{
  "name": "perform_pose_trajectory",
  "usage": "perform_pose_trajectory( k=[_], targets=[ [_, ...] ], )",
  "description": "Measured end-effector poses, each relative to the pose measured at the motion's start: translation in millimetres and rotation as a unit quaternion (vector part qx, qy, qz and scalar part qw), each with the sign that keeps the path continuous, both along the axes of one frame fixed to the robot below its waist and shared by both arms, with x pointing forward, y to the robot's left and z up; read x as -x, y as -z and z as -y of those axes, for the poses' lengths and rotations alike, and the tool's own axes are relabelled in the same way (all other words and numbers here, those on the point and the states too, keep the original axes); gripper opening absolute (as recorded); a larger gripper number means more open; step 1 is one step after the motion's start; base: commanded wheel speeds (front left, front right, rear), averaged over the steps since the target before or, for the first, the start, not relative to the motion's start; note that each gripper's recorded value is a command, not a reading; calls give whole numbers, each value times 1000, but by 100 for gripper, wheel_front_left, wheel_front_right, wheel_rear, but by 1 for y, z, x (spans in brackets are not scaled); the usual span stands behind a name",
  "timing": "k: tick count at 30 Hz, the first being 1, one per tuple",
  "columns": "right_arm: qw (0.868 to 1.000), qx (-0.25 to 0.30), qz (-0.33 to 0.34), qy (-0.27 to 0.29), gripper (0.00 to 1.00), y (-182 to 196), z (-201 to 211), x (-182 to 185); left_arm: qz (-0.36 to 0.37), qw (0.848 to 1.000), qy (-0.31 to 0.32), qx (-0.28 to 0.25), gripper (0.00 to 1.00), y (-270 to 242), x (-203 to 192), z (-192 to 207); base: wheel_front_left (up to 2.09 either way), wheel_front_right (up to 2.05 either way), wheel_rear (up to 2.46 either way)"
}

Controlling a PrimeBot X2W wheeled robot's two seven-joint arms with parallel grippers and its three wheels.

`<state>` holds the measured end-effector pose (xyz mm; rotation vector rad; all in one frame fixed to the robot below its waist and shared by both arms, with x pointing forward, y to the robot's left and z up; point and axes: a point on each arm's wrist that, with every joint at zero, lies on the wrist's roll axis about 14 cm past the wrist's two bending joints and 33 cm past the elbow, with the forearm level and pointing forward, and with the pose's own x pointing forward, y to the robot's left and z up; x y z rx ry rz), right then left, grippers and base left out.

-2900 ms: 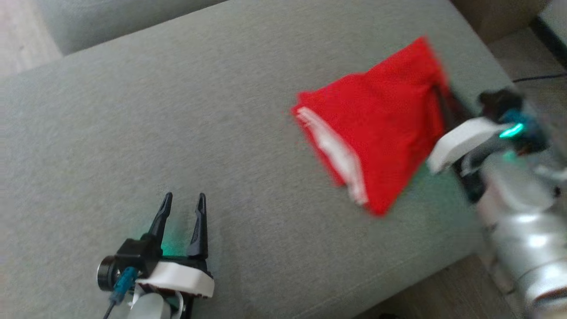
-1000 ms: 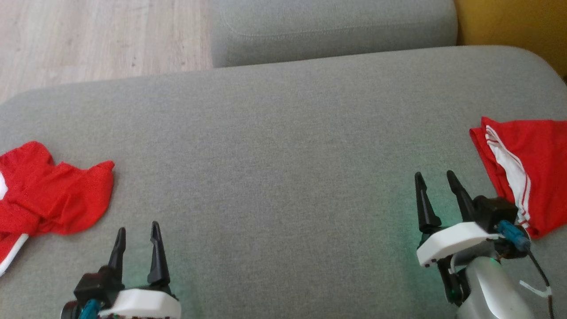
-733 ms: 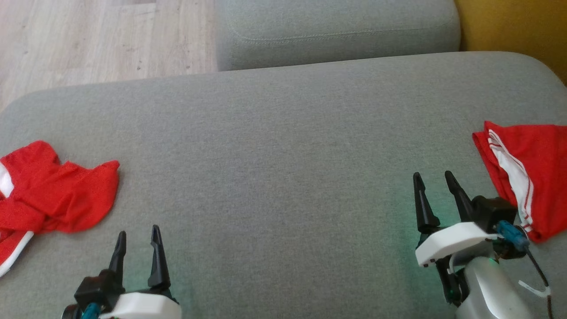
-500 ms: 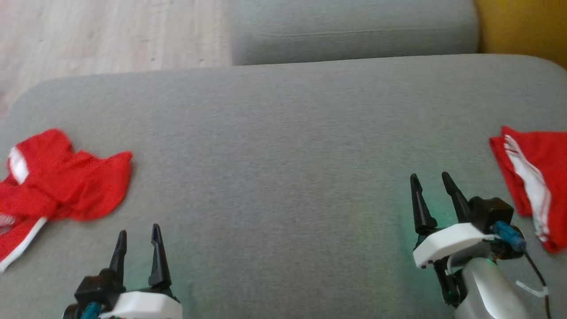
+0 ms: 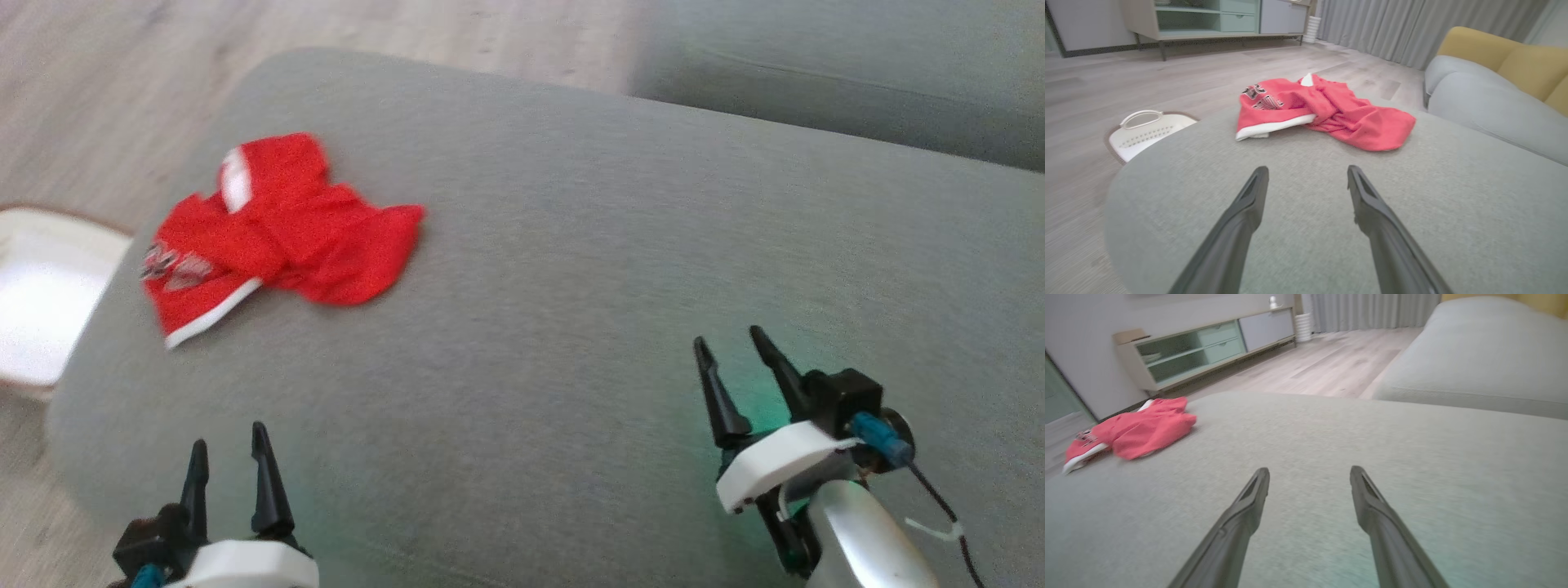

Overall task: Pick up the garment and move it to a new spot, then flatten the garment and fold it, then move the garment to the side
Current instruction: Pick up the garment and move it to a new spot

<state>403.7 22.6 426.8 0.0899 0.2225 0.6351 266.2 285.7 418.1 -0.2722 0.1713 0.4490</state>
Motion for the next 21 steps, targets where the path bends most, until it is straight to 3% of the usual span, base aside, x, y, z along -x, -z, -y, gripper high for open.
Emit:
perform_pose_trajectory(
  k=[5,11,21],
  targets=[
    [998,-4,-6,-61,100,4,-41,8,-10,998,-57,-3,100,3,30,-25,0,0,0],
    [997,-10,-8,-80,100,7,-56,3,-19,997,-78,1,100,6,33,-37,0,0,0],
    [997,-10,26,-77,100,10,-56,-37,56,995,-46,-68,100,-56,-80,-81,0,0,0]
  ],
)
